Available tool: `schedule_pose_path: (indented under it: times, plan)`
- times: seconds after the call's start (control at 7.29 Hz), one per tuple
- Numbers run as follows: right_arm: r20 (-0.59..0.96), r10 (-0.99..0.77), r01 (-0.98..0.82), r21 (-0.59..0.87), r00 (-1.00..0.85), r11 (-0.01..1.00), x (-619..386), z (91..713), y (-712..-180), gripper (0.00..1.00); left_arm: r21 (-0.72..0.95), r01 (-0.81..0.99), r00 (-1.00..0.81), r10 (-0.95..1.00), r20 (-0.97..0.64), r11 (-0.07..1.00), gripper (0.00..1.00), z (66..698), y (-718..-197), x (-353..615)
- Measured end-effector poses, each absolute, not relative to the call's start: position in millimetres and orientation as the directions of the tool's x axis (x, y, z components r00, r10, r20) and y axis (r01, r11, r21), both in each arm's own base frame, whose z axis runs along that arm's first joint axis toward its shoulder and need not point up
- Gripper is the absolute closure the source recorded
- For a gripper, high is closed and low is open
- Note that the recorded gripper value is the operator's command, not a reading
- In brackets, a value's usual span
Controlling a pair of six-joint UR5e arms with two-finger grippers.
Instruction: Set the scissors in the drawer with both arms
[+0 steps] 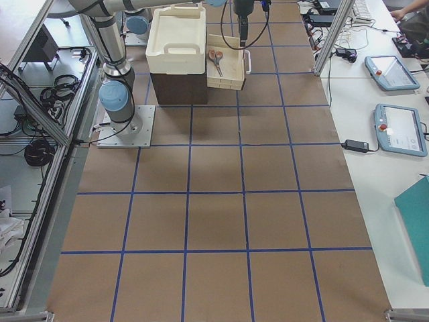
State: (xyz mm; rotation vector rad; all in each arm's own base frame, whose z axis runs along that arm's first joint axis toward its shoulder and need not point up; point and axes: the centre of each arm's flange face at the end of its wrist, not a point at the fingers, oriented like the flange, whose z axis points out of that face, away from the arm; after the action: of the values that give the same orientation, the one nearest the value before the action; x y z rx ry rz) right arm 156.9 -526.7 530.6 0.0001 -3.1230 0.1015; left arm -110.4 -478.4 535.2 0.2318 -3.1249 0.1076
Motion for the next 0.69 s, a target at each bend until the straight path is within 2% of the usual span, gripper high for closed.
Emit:
schedule_pose_path:
  times: [0.69]
  plan:
    - [0.016,0.004,0.003,-0.057,-1.0,0.998,156.8,526.8,-524.5,0.0,-0.063,-0.019,-1.0,-0.019,0.003,0.998,0.0,532.2,-478.5,-110.5]
